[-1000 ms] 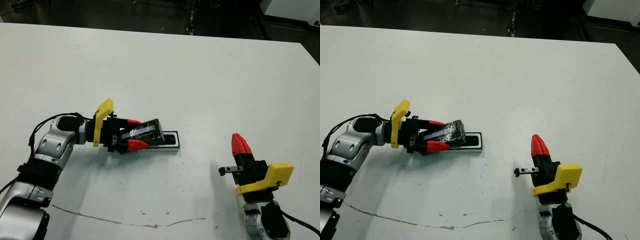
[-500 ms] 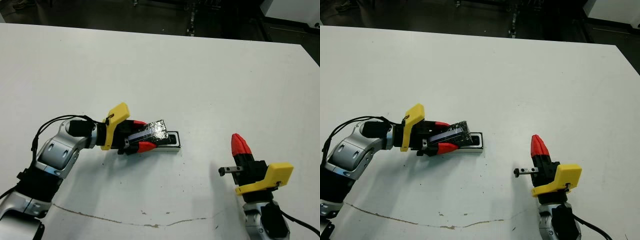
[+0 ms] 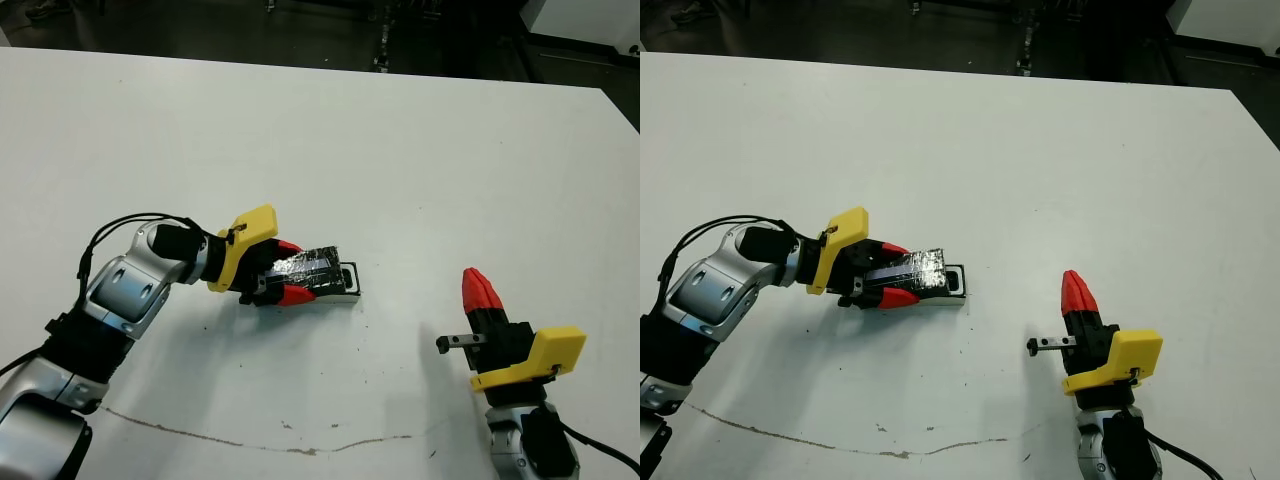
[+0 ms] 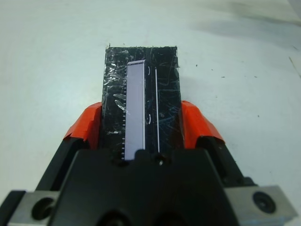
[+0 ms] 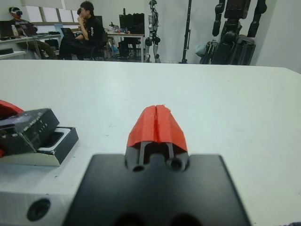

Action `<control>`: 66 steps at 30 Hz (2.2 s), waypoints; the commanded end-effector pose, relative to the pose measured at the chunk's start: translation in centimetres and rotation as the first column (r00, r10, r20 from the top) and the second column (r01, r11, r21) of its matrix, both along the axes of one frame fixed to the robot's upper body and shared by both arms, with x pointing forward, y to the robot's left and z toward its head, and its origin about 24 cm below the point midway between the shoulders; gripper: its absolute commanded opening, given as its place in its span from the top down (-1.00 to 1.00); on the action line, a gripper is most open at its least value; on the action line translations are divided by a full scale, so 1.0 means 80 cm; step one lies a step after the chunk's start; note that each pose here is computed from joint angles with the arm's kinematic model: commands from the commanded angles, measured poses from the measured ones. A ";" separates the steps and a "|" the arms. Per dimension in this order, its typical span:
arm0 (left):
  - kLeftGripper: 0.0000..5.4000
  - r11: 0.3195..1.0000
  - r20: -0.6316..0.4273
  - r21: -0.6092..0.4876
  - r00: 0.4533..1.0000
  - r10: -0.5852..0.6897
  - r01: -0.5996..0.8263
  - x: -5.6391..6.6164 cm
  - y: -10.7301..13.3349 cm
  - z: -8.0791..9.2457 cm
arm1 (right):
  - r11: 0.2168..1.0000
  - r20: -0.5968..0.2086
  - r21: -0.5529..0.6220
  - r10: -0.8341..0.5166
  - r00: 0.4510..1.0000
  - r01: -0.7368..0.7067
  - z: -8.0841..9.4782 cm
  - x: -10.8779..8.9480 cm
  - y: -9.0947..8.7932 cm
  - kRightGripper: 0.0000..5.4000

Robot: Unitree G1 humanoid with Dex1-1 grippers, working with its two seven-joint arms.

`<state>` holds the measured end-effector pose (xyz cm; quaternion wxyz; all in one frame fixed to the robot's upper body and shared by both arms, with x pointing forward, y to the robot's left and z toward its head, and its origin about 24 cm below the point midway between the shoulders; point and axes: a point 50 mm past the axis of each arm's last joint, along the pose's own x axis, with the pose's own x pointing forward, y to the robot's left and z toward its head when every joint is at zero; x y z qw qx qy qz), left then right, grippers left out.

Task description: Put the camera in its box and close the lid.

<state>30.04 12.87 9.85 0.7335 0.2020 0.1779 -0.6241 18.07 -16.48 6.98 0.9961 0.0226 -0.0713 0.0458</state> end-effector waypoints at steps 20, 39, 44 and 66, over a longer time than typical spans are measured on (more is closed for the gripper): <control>-0.16 0.998 -0.147 0.010 0.987 -0.065 0.067 -0.001 -0.027 -0.045 | 1.000 -0.021 -0.005 -0.014 1.000 0.014 -0.003 -0.004 -0.001 1.00; -0.16 0.982 -0.140 0.068 0.976 -0.166 0.177 -0.011 -0.074 -0.054 | 1.000 -0.017 -0.004 -0.019 1.000 0.019 -0.003 -0.004 -0.001 1.00; -0.16 0.973 -0.125 0.108 0.974 -0.190 0.204 -0.011 -0.080 -0.054 | 1.000 -0.016 -0.001 -0.018 1.000 0.018 -0.004 -0.003 -0.001 1.00; -0.80 0.950 0.045 0.270 0.983 -0.175 0.157 -0.015 -0.056 -0.052 | 1.000 -0.021 0.006 -0.013 1.000 0.013 -0.004 -0.004 -0.002 1.00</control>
